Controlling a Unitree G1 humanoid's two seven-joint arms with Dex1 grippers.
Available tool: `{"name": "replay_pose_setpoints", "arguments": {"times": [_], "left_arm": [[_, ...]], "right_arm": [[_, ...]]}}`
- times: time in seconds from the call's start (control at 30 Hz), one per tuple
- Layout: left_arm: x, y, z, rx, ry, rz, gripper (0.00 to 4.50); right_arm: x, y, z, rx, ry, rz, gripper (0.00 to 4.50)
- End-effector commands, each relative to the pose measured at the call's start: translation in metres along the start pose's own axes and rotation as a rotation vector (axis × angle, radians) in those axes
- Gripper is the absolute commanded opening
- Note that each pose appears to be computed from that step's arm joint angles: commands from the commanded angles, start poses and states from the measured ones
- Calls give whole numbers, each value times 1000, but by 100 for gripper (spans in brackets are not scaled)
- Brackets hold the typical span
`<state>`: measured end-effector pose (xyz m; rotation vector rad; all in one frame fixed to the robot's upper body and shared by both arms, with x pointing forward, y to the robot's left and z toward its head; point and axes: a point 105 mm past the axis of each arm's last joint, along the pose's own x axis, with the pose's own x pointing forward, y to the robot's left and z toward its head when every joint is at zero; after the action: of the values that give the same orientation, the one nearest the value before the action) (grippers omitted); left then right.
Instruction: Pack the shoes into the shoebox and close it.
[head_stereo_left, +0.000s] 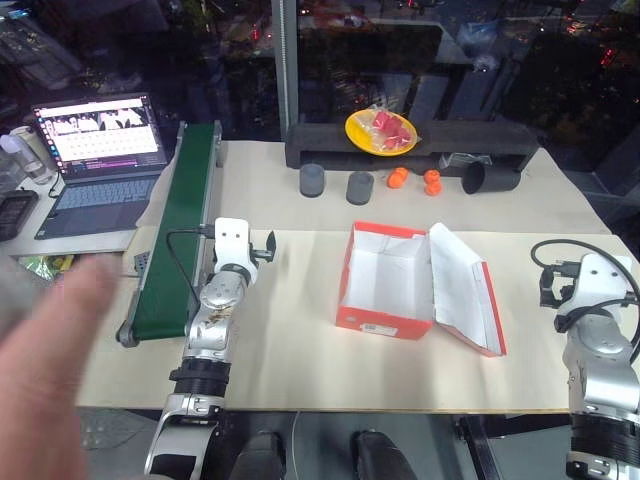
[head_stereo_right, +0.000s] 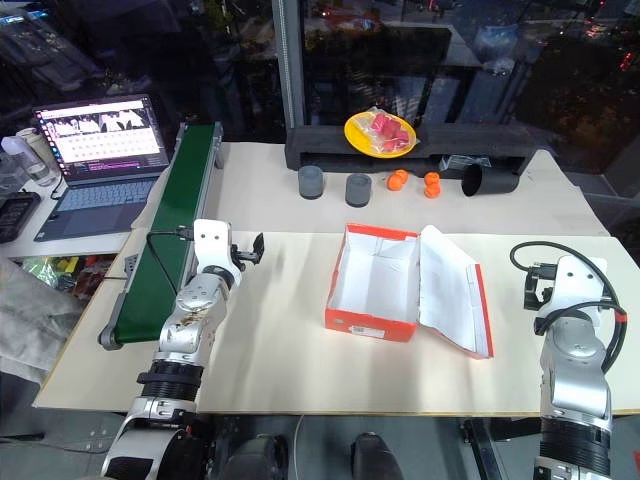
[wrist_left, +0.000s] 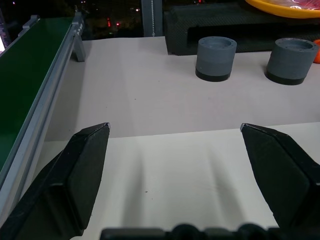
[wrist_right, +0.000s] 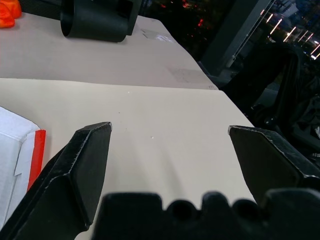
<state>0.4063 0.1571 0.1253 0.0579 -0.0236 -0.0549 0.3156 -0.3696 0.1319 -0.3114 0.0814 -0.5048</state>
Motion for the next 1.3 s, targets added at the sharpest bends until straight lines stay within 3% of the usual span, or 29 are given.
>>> {"name": "replay_pose_setpoints", "arguments": {"times": [0.03,0.13,0.27,0.4,0.43,0.53,0.63,0.8,1.3], "left_arm": [[4,2,51,115,-184,-29,450],[-3,10,99,294,-374,-30,450],[-11,29,110,286,-408,22,450],[-18,90,96,114,-236,240,450],[-17,103,79,54,-119,272,450],[-23,120,56,-7,56,286,450],[-28,127,55,10,129,270,450],[-31,136,55,-40,193,267,450],[-25,124,32,-42,329,201,450]], "right_arm": [[-5,12,37,27,-108,8,442],[-14,66,83,135,-192,196,442],[-36,121,134,174,-263,509,442],[-80,171,171,167,-305,921,442],[-99,184,174,136,-310,1059,442],[-153,201,173,60,-333,1407,442],[-195,202,161,-5,-321,1676,442],[-196,210,137,-48,-248,1727,442],[-187,205,115,210,-126,1635,442]]}}
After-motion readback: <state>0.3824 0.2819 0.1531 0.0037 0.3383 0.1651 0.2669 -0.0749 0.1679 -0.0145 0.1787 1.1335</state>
